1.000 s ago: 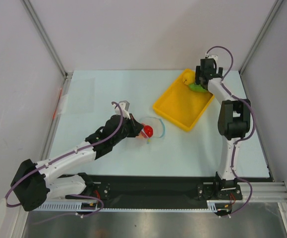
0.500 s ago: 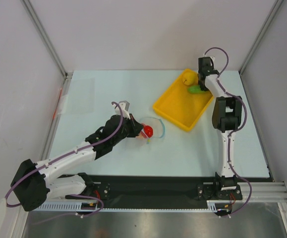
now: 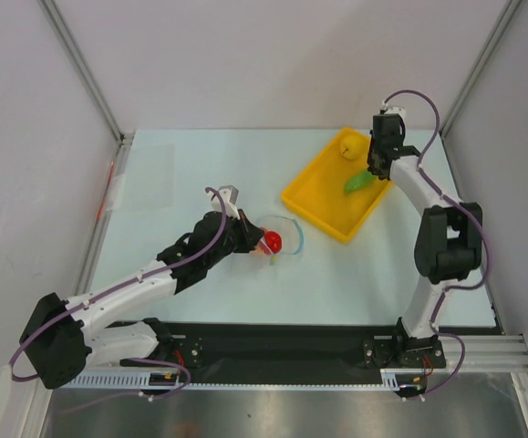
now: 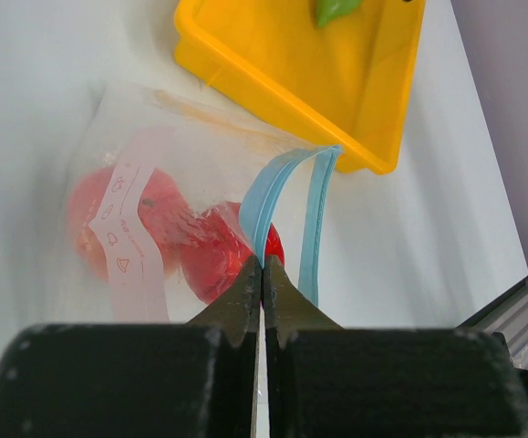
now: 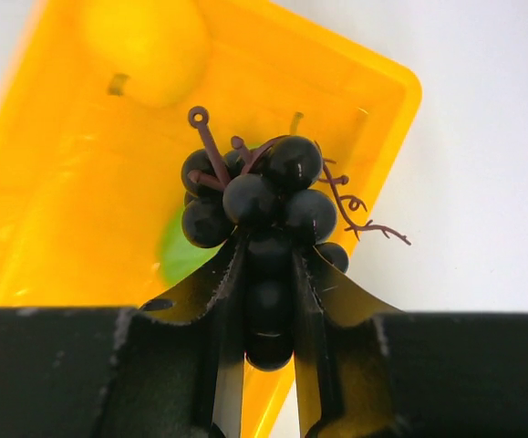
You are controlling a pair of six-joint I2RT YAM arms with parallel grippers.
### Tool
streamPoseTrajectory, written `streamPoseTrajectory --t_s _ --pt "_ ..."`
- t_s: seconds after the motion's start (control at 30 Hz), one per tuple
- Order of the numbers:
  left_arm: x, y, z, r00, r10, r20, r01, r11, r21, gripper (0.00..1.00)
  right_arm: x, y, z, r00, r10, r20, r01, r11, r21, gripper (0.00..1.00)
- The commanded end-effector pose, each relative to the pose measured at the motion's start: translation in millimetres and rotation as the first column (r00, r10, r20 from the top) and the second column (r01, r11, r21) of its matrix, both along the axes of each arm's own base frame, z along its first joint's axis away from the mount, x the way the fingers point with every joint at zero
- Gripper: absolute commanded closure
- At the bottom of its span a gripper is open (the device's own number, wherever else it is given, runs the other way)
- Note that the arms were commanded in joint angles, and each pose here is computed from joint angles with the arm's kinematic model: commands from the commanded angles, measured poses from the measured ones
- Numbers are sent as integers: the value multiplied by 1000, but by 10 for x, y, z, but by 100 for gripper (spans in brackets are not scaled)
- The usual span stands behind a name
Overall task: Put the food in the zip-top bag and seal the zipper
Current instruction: Pick up the fake fruit from the bin, then place the fake fruit in the zipper food storage bag.
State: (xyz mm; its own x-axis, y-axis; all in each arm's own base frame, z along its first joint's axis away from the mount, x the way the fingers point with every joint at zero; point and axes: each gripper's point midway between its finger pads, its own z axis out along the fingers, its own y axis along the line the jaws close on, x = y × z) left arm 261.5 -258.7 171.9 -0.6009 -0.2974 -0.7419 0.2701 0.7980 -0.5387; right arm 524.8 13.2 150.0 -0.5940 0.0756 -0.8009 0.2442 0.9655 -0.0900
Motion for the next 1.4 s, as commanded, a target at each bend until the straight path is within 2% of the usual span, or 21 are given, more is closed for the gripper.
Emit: streamPoseTrajectory --t_s 0.0,0.03,0.07,0.13,0.17,0.33,0.37,0.47,0.53,0.57,0.6,0.63,0.77,0.87,0.9,0.97,1.0,1.13,1.37 --pt "46 -15 187 999 2 44 0 999 -36 100 -92 257 851 972 33 231 -55 995 88 87" --pt "42 -18 193 999 1 44 1 999 -38 100 -198 330 777 975 53 217 -76 992 102 87" --pt "41 -17 198 999 -1 45 3 999 -39 100 -302 379 1010 961 61 269 -97 988 124 88" --pt "33 -26 198 999 -4 43 6 999 -42 100 -474 568 1010 955 109 277 -155 976 153 89" --pt "29 -29 198 999 -7 43 9 999 -42 100 -598 618 1213 939 116 324 -181 967 178 89" --pt "31 -23 200 999 -5 43 6 999 -41 100 -1131 1249 1402 876 285 389 -398 883 250 89" --pt "34 -25 202 999 -5 44 7 999 -40 100 -1260 1332 1571 847 305 436 -439 863 250 89" --pt "24 -38 189 999 -14 38 16 999 -36 100 -1611 1767 1575 762 438 477 -594 766 245 89" --pt "23 -53 197 999 -19 37 21 999 -40 100 -1937 2029 1713 663 523 536 -708 671 221 89" --pt "23 -53 182 999 -20 35 21 999 -36 100 -2038 2106 1545 640 557 529 -737 640 217 89" --pt "23 -52 191 999 -20 36 21 999 -37 100 -2177 2179 1691 569 577 586 -789 585 190 88" --pt "26 -56 188 999 -20 35 21 999 -36 100 -2289 2274 1653 530 606 593 -821 543 179 88" --pt "31 -53 197 999 -21 36 22 999 -29 100 -2564 2465 1583 426 652 628 -891 423 165 88" --pt "20 -58 217 999 -26 36 27 999 -34 100 -2671 2595 1452 371 679 634 -922 348 168 88" --pt "17 -59 223 999 -28 37 29 999 -35 100 -2743 2653 1417 336 699 631 -939 297 172 88" --pt "-2 -79 225 999 -37 29 38 998 -46 100 -2807 2749 1364 291 720 630 -956 237 170 88" --pt "-13 -93 235 999 -44 27 45 997 -55 100 -2898 2810 1356 246 737 630 -969 182 166 88" --pt "-49 -141 257 997 -72 16 73 995 -71 100 -2954 2871 1304 198 746 636 -980 139 142 88" --pt "-278 -277 568 981 -192 38 195 964 -181 100 -2874 2966 1040 185 800 570 -981 119 153 88"
